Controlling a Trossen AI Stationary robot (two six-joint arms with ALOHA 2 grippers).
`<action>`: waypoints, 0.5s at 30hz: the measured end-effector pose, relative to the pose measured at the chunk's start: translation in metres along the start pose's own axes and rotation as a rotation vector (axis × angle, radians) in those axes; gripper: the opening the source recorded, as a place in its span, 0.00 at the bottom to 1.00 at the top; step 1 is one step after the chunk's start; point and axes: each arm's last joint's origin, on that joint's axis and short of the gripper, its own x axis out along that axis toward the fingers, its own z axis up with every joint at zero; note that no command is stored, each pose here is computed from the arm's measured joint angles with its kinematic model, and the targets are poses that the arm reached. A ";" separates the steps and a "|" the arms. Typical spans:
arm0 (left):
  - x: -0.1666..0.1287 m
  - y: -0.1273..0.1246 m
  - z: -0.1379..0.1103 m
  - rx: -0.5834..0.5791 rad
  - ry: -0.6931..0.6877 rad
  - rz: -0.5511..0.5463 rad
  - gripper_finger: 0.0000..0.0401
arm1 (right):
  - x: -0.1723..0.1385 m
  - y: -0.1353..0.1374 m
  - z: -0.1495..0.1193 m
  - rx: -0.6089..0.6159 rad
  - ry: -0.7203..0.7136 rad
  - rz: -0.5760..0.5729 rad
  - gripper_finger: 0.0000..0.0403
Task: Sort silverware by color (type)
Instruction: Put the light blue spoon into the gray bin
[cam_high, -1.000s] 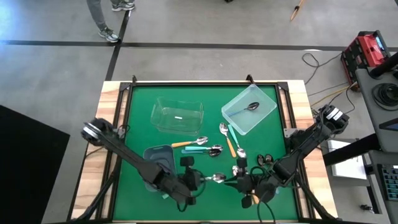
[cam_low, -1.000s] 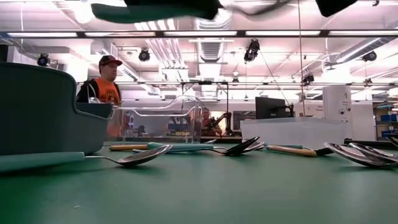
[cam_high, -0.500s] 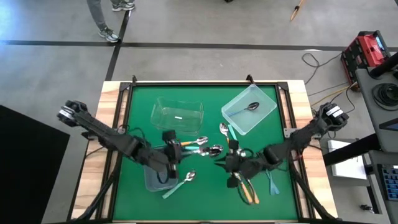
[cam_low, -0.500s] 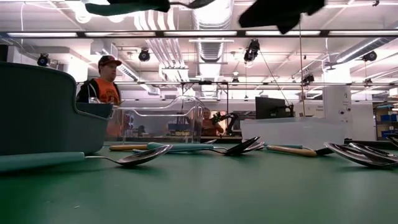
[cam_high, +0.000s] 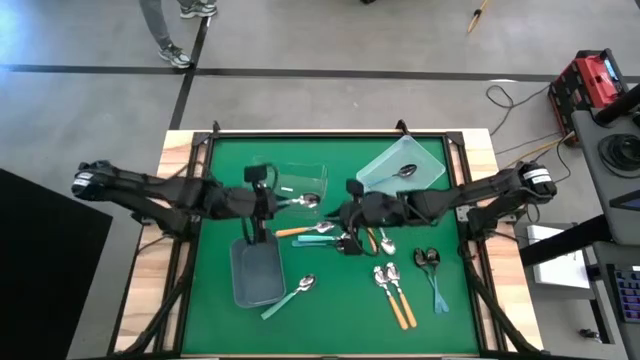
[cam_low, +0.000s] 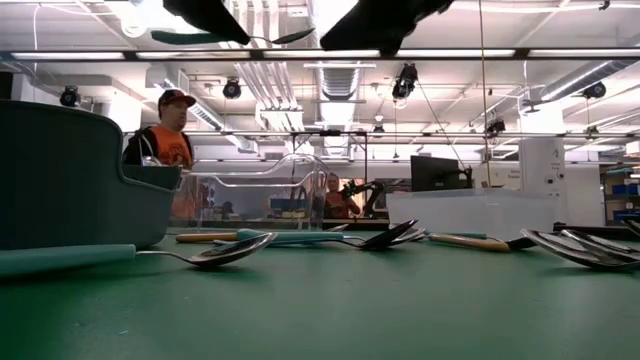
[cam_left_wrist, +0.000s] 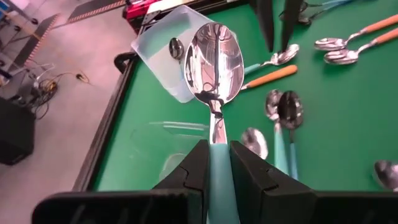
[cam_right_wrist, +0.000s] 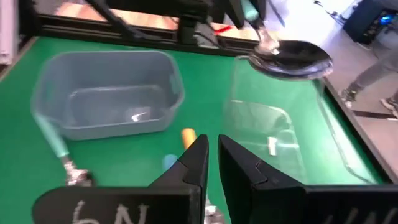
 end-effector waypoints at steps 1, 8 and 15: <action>0.000 0.006 -0.001 0.008 0.003 0.007 0.07 | 0.001 -0.004 0.000 -0.003 0.003 -0.003 0.07; 0.011 0.036 -0.016 0.046 0.052 0.020 0.08 | 0.003 -0.019 -0.008 0.007 0.069 -0.033 0.07; 0.024 0.054 -0.026 0.083 0.096 -0.008 0.07 | 0.003 -0.018 -0.013 -0.005 0.113 -0.028 0.07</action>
